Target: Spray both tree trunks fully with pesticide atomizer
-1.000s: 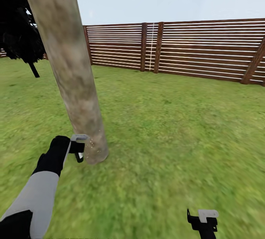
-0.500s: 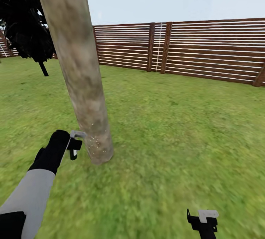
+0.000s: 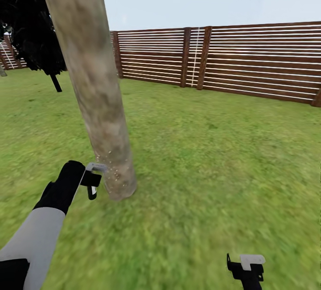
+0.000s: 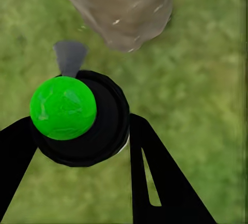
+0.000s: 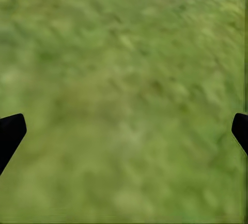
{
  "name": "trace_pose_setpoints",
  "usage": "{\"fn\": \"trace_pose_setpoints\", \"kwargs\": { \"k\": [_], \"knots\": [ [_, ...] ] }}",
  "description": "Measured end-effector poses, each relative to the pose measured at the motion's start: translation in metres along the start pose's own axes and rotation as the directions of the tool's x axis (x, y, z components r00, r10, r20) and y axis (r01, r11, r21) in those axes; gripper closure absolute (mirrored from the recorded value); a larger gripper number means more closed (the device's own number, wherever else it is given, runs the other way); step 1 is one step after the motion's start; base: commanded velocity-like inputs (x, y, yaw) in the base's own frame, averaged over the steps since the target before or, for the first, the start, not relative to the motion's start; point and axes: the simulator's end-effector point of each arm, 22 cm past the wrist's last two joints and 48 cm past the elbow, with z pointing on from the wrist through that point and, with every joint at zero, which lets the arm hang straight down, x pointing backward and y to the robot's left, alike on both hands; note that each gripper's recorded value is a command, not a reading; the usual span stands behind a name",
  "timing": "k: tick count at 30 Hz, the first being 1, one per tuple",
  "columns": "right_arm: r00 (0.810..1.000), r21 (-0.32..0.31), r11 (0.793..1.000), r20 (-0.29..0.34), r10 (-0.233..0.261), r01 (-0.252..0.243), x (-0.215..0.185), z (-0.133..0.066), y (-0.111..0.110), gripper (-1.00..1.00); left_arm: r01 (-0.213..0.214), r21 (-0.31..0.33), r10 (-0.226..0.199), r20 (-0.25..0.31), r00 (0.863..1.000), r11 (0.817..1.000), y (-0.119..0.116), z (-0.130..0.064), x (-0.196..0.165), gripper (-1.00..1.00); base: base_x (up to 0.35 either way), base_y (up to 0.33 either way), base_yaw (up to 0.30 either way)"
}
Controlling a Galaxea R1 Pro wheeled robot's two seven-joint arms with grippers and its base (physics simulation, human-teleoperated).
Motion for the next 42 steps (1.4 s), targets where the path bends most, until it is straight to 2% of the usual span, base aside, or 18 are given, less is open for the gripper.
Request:
{"fn": "trace_pose_setpoints", "kwargs": {
  "k": [11, 15, 17, 25, 36, 42],
  "knots": [
    [1.000, -0.001, 1.000, -0.001, 0.001, -0.001, 0.000, 0.000, 0.001, -1.00, 0.001, -0.007, -0.001, 0.000, 1.000, 1.000, 0.002, 0.000, 0.000, 1.00, 0.020, -0.271, 0.000],
    [1.000, -0.001, 1.000, 0.000, 0.001, -0.001, 0.000, 0.000, 0.001, -1.00, 0.064, -0.003, -0.064, 0.006, 0.998, 0.998, 0.015, 0.000, 0.002, 1.00, 0.000, -0.274, 0.000],
    [1.000, -0.001, 1.000, 0.000, 0.001, -0.001, 0.000, 0.000, 0.001, -1.00, 0.074, -0.003, -0.074, 0.006, 0.997, 0.997, 0.017, 0.000, 0.003, 1.00, 0.000, -0.274, 0.000],
    [1.000, -0.001, 1.000, 0.000, 0.001, -0.001, 0.000, 0.000, 0.001, -1.00, 0.077, -0.001, -0.077, -0.007, 0.997, 0.997, 0.016, 0.003, 0.008, 1.00, 0.000, -0.274, 0.011],
    [1.000, -0.001, 1.000, 0.000, 0.002, -0.002, 0.000, 0.000, 0.001, -1.00, 0.080, -0.018, -0.080, -0.008, 0.997, 0.997, 0.022, 0.003, 0.009, 1.00, 0.039, -0.275, 0.260],
    [1.000, -0.001, 1.000, 0.000, 0.001, -0.001, 0.000, 0.000, 0.001, -1.00, 0.079, -0.020, -0.080, -0.010, 0.997, 0.997, 0.022, 0.003, 0.010, 1.00, 0.054, -0.275, 0.048]
  ]
}}
